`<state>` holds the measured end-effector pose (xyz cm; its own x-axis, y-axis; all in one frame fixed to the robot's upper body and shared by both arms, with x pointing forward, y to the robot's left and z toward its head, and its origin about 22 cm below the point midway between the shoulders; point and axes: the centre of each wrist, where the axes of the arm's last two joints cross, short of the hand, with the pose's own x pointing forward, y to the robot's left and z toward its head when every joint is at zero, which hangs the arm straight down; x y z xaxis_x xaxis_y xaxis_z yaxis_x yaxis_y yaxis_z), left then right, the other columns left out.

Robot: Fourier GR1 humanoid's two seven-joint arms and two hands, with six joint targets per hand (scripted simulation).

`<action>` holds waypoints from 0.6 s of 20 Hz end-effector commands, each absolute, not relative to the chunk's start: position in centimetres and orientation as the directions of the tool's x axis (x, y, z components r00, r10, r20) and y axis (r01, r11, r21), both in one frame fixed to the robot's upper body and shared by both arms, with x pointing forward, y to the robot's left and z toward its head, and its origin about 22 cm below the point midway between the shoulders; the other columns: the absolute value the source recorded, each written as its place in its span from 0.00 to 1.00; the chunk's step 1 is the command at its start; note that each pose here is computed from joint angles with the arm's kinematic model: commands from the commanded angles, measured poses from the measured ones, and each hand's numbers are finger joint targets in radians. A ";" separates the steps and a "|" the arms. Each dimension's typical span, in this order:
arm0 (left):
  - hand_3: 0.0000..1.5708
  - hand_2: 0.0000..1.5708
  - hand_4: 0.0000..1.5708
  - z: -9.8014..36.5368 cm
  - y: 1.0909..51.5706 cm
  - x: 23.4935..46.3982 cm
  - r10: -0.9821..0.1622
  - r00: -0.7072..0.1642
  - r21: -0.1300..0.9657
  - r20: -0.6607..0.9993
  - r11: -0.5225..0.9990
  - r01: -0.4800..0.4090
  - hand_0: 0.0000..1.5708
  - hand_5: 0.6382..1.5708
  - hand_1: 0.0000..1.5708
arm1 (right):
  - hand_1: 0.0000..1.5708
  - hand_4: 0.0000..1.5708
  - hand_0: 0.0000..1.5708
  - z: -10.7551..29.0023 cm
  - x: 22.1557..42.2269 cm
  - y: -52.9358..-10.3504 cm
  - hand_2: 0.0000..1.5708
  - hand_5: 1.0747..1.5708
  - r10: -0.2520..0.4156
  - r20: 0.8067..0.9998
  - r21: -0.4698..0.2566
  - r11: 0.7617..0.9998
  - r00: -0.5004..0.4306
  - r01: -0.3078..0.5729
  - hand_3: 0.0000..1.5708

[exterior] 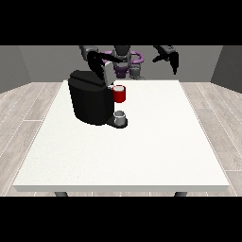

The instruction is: Insert the coffee pod into the coffee machine and close the lid

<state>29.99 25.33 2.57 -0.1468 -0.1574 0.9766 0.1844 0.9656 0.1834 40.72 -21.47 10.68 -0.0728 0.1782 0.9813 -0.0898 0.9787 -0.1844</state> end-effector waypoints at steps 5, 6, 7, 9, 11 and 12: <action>0.00 0.00 0.24 3.3 24.6 30.3 -0.171 -0.173 0.208 0.970 0.950 0.231 0.00 1.00 0.00 | 0.00 0.00 0.00 13.5 41.5 -17.2 0.00 1.00 0.230 0.959 -0.254 0.956 -0.167 -0.144 0.00; 0.00 0.00 0.26 2.3 24.9 30.4 -0.166 -0.195 0.205 0.967 0.957 0.203 0.00 1.00 0.00 | 0.00 0.00 0.00 14.9 41.4 -16.8 0.00 1.00 0.233 0.948 -0.269 0.951 -0.217 -0.155 0.00; 0.00 0.00 0.25 4.6 24.2 31.4 -0.165 -0.167 0.201 0.972 0.952 0.229 0.00 1.00 0.00 | 0.00 0.00 0.00 14.7 41.5 -16.1 0.00 1.00 0.229 0.960 -0.256 0.952 -0.163 -0.170 0.00; 0.00 0.00 0.21 3.3 24.3 30.5 -0.166 -0.203 0.212 0.965 0.950 0.231 0.00 1.00 0.00 | 0.00 0.00 0.00 15.8 41.7 -17.5 0.00 1.00 0.252 0.942 -0.283 0.951 -0.220 -0.124 0.00; 0.00 0.00 0.23 3.1 22.8 30.4 -0.166 -0.193 0.211 0.967 0.945 0.248 0.00 1.00 0.00 | 0.00 0.00 0.00 15.8 41.4 -16.6 0.00 1.00 0.297 0.928 -0.329 0.937 -0.226 -0.120 0.00; 0.00 0.00 0.24 2.5 24.0 30.4 -0.179 -0.181 0.219 0.967 0.947 0.236 0.00 1.00 0.00 | 0.00 0.07 0.00 15.8 40.9 -15.6 0.00 1.00 0.307 0.919 -0.348 0.927 -0.248 -0.140 0.00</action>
